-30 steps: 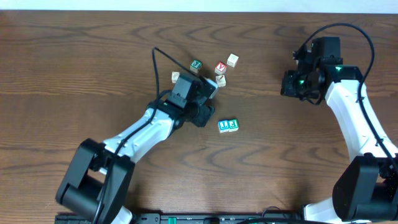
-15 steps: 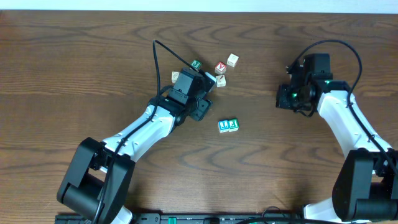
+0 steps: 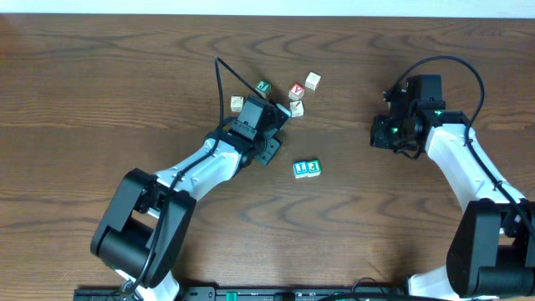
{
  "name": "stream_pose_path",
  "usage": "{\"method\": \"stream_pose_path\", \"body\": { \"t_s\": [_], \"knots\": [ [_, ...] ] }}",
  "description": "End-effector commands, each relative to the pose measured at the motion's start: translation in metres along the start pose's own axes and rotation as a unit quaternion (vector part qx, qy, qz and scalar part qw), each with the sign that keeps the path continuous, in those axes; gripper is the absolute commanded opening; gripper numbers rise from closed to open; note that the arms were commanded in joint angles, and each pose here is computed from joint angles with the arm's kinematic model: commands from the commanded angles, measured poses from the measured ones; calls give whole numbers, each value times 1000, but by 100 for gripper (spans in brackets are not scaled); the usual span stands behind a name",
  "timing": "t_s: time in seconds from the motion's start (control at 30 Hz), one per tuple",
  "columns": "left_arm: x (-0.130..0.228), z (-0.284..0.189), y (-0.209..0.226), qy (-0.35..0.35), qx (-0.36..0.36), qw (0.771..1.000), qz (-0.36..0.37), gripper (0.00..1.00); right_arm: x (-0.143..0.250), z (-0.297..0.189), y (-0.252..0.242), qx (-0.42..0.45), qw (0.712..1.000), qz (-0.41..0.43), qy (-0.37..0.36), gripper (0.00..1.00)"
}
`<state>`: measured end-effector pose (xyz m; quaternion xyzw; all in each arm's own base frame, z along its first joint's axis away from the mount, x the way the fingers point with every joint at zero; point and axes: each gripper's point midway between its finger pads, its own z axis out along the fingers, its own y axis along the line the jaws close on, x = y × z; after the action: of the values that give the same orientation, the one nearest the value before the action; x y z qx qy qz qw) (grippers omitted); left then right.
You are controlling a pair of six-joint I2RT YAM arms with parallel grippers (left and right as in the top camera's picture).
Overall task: Lift 3 blocks
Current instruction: 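Move the left gripper over the red-lettered block, then close the left gripper on the red-lettered block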
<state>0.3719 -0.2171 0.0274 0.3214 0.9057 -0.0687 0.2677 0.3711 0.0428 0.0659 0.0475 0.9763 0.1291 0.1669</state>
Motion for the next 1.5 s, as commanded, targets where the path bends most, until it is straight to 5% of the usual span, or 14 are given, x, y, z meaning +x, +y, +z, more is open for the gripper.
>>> {"method": "stream_pose_path", "body": {
  "t_s": [0.0, 0.07, 0.17, 0.47, 1.47],
  "knots": [
    [-9, -2, 6, -11, -10, 1000, 1, 53, 2, 0, 4, -6, 1000, -11, 0, 6],
    [-9, -2, 6, -9, -9, 1000, 1, 50, 2, 0, 4, -6, 1000, -11, 0, 6],
    [-8, -2, 6, -8, -9, 1000, -1, 33, 1, 0, 4, -6, 1000, -12, -1, 6],
    [0, -1, 4, 8, -6, 1000, -13, 26, 1, 0, 4, -6, 1000, -11, -1, 6],
    [44, -7, -54, 112, 16, 967, -230, 24, 1, 0, 4, -6, 1000, -11, -1, 5]
  ]
}}
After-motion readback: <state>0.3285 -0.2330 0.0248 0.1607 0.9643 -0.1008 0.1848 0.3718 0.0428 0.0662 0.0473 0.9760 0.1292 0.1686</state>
